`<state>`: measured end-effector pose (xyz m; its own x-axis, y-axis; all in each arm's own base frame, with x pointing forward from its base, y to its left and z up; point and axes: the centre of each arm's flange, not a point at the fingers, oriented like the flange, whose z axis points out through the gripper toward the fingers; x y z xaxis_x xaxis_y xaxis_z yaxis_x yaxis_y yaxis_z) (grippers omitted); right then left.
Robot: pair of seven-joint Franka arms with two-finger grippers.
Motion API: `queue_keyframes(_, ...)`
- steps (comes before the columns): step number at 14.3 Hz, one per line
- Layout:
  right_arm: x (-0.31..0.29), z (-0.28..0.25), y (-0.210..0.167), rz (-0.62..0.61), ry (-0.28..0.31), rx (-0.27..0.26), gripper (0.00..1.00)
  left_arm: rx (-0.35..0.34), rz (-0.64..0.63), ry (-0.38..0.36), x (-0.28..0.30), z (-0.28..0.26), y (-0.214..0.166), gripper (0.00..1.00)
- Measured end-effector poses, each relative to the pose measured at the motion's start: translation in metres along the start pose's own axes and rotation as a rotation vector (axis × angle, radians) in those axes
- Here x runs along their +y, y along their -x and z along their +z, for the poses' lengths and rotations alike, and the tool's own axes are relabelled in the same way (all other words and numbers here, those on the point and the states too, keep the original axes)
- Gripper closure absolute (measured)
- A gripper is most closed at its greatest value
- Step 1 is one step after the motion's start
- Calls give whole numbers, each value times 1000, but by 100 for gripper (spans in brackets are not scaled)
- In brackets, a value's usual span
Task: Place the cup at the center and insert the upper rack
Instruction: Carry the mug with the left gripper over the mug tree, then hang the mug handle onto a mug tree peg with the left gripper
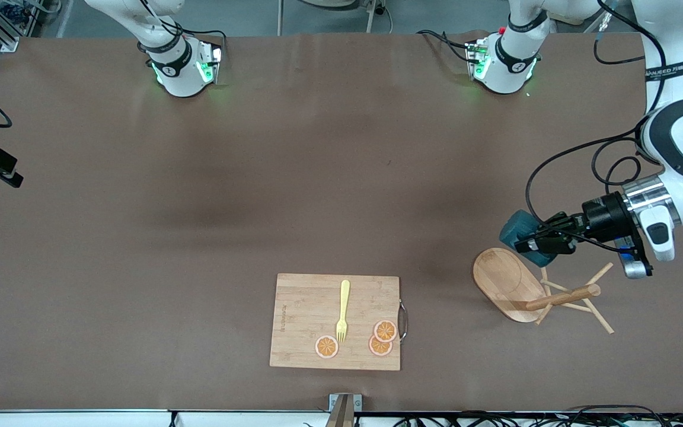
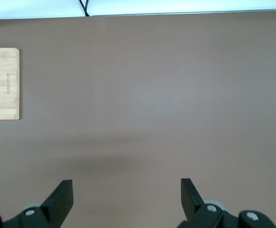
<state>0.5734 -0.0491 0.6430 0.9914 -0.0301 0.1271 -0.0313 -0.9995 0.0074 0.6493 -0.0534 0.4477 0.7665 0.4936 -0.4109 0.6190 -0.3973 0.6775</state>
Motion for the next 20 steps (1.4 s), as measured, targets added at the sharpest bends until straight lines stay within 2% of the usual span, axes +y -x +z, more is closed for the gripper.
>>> queue_keyframes(3, 0, 0, 0, -1, 0, 0, 0, 13, -2, 59, 0, -7, -17, 93)
queue_keyframes(7, 0, 0, 0, -2, 0, 0, 0, -2, -13, 101, 3, 6, -24, 93)
queue_keyframes(13, -2, 0, 0, -5, 0, 0, 0, -35, -4, 103, 10, 25, -14, 93)
queue_keyframes(20, -10, 0, 0, -19, -2, 0, 0, -24, -15, 107, -1, 26, -27, 93)
